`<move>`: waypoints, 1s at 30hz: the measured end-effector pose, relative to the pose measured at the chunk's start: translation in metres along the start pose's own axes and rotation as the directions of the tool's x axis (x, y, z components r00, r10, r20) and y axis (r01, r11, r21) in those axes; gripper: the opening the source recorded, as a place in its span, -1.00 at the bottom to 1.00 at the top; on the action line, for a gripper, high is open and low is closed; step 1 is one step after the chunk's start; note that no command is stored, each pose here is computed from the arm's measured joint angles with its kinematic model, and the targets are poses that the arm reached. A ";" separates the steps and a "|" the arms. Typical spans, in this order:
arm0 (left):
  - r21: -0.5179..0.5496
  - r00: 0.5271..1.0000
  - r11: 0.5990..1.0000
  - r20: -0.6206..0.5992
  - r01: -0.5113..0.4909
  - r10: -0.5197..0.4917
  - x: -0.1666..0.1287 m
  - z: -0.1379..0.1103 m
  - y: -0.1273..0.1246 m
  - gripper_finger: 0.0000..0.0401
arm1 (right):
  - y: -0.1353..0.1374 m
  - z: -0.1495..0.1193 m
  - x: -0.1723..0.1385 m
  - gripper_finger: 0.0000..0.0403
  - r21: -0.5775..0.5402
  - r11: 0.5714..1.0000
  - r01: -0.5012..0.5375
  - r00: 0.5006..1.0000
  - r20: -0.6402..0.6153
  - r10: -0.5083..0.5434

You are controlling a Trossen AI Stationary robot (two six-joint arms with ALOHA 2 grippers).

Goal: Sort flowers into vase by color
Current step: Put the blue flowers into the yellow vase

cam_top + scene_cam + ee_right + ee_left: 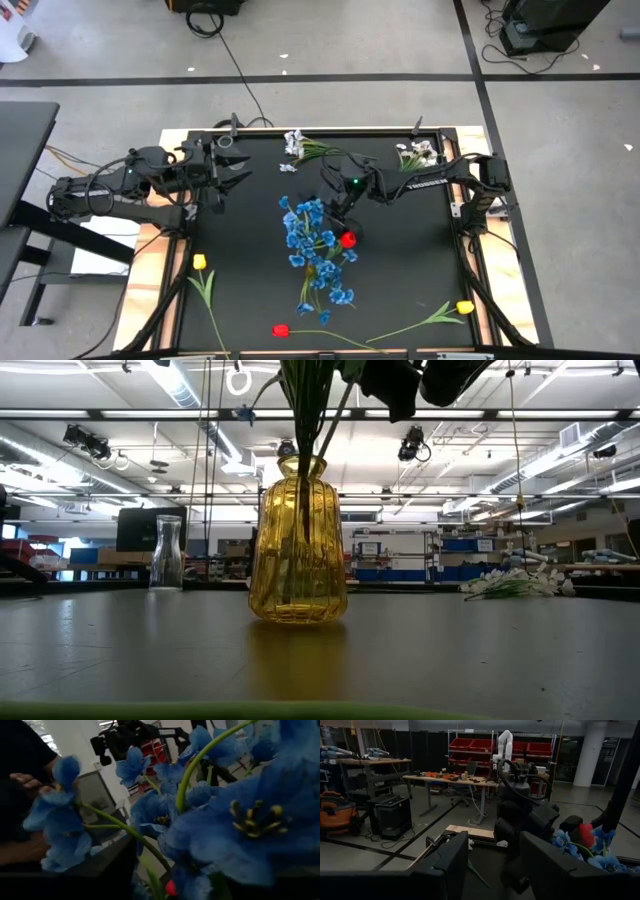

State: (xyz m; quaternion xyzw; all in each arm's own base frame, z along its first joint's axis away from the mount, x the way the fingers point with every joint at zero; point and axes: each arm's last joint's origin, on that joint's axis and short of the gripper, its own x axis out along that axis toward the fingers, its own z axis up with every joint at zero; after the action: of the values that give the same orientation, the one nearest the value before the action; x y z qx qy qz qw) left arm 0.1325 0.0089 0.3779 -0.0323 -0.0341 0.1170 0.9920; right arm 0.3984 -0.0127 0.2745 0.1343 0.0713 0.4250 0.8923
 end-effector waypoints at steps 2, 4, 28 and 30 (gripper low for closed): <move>0.000 1.000 1.000 0.000 0.000 0.000 0.000 0.000 0.000 -0.09 | -0.002 0.000 -0.002 0.45 0.029 1.000 -0.006 1.000 -0.003 0.006; 0.000 1.000 1.000 0.000 0.000 0.000 0.000 0.000 0.000 -0.09 | -0.004 0.000 -0.006 0.53 0.051 0.999 0.007 1.000 -0.002 -0.006; 0.000 1.000 1.000 0.000 0.000 0.000 0.000 0.000 0.000 -0.09 | -0.001 0.010 -0.008 0.68 -0.082 0.995 -0.049 0.998 0.044 0.053; 0.000 1.000 1.000 0.000 0.000 0.000 0.000 0.000 0.000 -0.09 | 0.000 0.010 -0.004 0.68 -0.191 0.982 0.000 0.998 0.062 0.012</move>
State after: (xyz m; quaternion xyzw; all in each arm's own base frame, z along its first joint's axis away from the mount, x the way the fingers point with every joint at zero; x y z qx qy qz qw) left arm 0.1326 0.0089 0.3778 -0.0322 -0.0340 0.1169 0.9920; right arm 0.3980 -0.0179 0.2837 0.0615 0.0018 0.4283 0.9015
